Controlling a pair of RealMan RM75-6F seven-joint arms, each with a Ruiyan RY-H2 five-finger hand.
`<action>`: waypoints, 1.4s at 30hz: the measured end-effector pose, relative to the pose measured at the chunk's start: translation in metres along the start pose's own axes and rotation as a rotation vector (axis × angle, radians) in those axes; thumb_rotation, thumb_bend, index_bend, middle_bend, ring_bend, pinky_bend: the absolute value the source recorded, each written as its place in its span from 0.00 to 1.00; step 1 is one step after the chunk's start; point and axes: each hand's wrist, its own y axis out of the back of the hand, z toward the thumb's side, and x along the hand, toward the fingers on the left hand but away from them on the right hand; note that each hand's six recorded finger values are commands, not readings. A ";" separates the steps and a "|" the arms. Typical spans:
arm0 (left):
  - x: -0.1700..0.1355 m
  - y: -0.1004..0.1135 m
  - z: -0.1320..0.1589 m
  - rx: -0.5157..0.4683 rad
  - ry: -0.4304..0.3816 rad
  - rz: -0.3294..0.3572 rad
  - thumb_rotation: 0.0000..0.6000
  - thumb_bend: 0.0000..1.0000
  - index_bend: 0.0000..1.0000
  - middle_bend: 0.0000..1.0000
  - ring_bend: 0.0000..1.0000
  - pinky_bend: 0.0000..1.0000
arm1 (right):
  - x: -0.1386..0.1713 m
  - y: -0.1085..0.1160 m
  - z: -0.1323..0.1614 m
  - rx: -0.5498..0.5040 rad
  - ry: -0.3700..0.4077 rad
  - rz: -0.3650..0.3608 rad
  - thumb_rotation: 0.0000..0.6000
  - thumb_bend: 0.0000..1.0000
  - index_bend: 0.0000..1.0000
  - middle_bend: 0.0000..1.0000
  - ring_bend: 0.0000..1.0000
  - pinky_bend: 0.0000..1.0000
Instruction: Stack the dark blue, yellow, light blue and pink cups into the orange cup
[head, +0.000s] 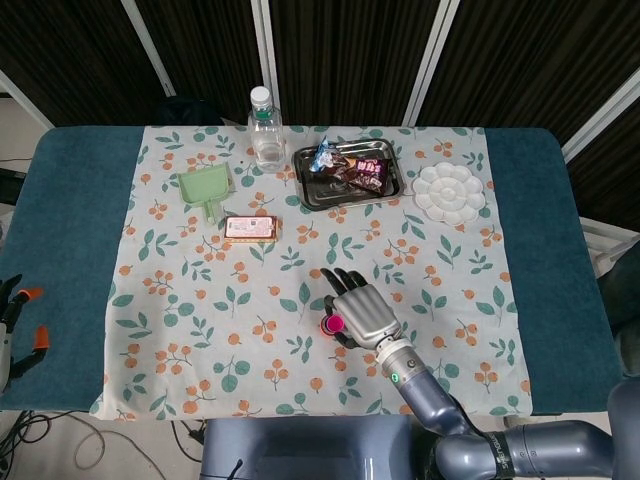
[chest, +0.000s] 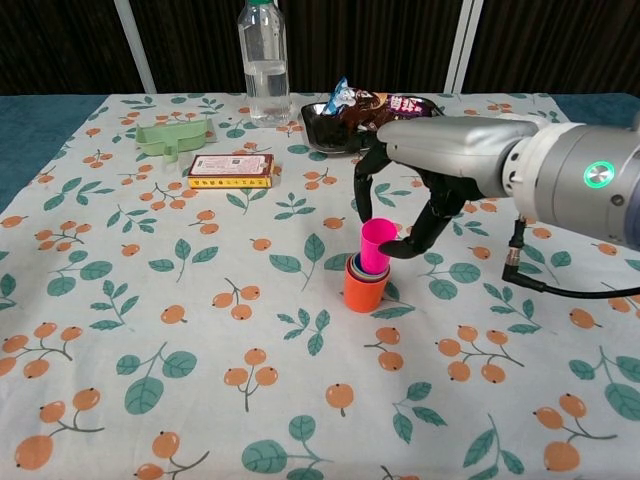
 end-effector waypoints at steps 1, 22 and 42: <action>0.000 0.000 0.000 0.000 0.000 -0.001 1.00 0.46 0.25 0.06 0.00 0.05 | 0.000 -0.001 0.000 0.000 0.002 0.002 1.00 0.40 0.52 0.00 0.04 0.14; 0.001 0.001 -0.001 -0.003 0.003 0.004 1.00 0.46 0.25 0.06 0.00 0.05 | 0.002 -0.019 -0.012 0.032 -0.024 0.044 1.00 0.40 0.01 0.00 0.00 0.12; -0.002 -0.002 0.006 0.004 -0.019 -0.002 1.00 0.46 0.25 0.06 0.00 0.05 | 0.169 0.025 -0.151 -0.008 -0.393 -0.335 1.00 0.40 0.00 0.00 0.00 0.07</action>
